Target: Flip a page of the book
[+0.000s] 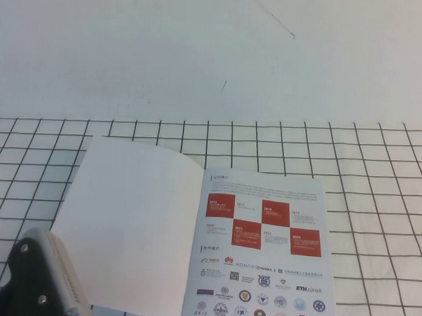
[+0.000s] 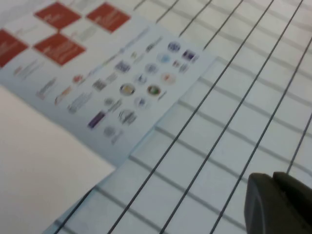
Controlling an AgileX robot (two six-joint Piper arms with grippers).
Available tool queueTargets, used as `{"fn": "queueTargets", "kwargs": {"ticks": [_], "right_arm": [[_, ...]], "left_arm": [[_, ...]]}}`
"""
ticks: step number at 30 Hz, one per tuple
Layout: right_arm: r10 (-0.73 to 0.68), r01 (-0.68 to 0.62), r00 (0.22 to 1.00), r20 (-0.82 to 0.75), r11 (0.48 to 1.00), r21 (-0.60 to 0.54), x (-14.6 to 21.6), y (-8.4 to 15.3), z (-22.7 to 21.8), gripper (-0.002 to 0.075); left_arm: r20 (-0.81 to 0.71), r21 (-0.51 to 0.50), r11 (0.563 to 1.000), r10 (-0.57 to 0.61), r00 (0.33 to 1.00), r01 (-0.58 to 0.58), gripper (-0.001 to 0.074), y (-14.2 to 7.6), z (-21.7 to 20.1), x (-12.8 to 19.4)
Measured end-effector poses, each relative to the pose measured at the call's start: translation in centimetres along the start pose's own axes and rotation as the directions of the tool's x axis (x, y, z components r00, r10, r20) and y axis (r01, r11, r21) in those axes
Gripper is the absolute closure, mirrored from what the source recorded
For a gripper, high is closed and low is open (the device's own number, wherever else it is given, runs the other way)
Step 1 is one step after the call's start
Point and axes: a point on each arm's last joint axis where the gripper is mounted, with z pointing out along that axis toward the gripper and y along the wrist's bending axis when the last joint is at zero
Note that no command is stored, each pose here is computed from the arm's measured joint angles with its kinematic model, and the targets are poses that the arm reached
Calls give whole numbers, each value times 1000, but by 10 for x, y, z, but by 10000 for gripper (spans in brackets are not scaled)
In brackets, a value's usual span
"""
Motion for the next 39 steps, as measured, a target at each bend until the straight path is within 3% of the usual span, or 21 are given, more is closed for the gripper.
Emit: {"fn": "queueTargets", "kwargs": {"ticks": [8,16,24,39], "right_arm": [[49,-51,998,-41,998,-35,23,11,10,726],[72,-80,993,-94,992,-92,34,18,14,726],[74,-86,991,-109,990,-113,35,20,14,726],[74,-86,991,-110,990,-114,35,20,14,726]], "left_arm": [[-147,-213,975,36,989,-67,738,19,-6,9],[-68,-355,923,133,989,-149,738,21,-46,-43],[63,-396,906,187,980,-148,738,9,-77,-54],[-33,-339,935,97,995,-102,738,4,-78,-40]]}}
